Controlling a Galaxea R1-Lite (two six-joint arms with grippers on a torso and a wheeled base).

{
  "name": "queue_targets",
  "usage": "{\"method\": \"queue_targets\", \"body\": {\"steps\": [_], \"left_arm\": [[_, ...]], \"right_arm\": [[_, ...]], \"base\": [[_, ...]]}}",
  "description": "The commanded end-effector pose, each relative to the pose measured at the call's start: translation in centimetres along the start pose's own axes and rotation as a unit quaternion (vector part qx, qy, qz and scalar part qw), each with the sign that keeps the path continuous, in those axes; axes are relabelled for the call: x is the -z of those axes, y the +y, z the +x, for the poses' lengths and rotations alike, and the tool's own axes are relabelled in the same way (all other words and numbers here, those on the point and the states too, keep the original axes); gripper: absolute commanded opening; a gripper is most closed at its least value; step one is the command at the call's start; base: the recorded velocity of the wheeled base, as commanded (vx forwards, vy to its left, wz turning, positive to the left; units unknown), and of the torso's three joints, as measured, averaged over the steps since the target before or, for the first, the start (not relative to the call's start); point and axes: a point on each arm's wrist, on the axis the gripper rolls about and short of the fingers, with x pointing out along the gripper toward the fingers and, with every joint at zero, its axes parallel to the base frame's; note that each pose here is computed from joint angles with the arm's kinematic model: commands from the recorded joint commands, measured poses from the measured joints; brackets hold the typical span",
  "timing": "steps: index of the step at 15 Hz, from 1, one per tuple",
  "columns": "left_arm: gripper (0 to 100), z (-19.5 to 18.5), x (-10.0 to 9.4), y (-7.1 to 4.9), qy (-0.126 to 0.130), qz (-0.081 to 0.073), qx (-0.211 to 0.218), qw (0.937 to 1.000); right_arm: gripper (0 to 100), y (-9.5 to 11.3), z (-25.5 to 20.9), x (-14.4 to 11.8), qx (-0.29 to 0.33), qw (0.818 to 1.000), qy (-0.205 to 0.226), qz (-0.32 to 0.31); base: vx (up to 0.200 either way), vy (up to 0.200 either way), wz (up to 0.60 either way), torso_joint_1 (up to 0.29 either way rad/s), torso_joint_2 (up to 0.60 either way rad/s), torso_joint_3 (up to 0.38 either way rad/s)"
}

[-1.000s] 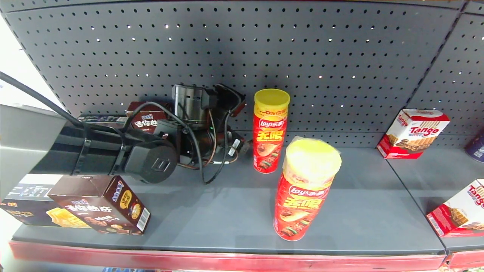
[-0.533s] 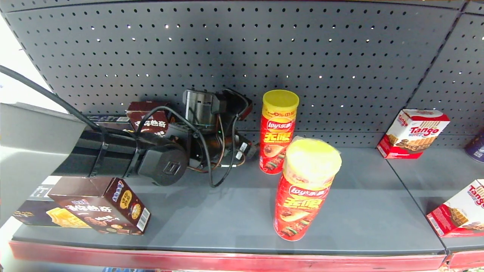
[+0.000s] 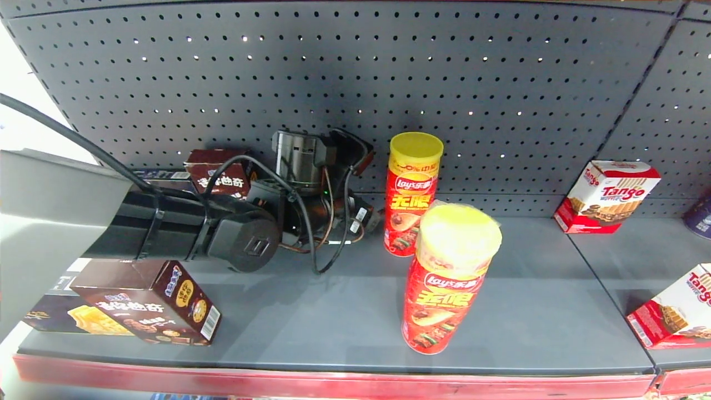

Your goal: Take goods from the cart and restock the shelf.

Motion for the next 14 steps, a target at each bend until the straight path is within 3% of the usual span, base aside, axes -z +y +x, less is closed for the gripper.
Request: {"method": "queue_targets", "body": {"steps": [1,5,9,12,14], "left_arm": [[100,-1.6,-1.5,0.8,-0.025,-0.006,-0.009,0.9996],[100,-4.8,-3.5,3.0,-0.067,-0.013,-0.037,0.9970],[100,-7.0,-3.8,2.9,-0.074,-0.011,-0.036,0.9965],[100,-9.6,-2.8,2.9,-0.100,-0.017,-0.056,0.9933],[100,-10.7,-2.5,3.0,-0.100,-0.017,-0.056,0.9933]], "right_arm": [[100,0.0,0.0,0.0,0.000,1.000,0.001,0.000],[100,0.0,0.0,0.0,0.000,1.000,0.001,0.000],[100,0.0,0.0,0.0,0.000,1.000,0.001,0.000],[100,0.0,0.0,0.0,-0.005,1.000,0.001,-0.002],[100,-0.1,0.0,0.0,-0.023,1.000,0.000,-0.002]], "base": [[0.000,0.000,0.00,0.000,0.00,0.000],[0.000,0.000,0.00,0.000,0.00,0.000],[0.000,0.000,0.00,0.000,0.00,0.000],[0.000,0.000,0.00,0.000,0.00,0.000],[0.000,0.000,0.00,0.000,0.00,0.000]]}}
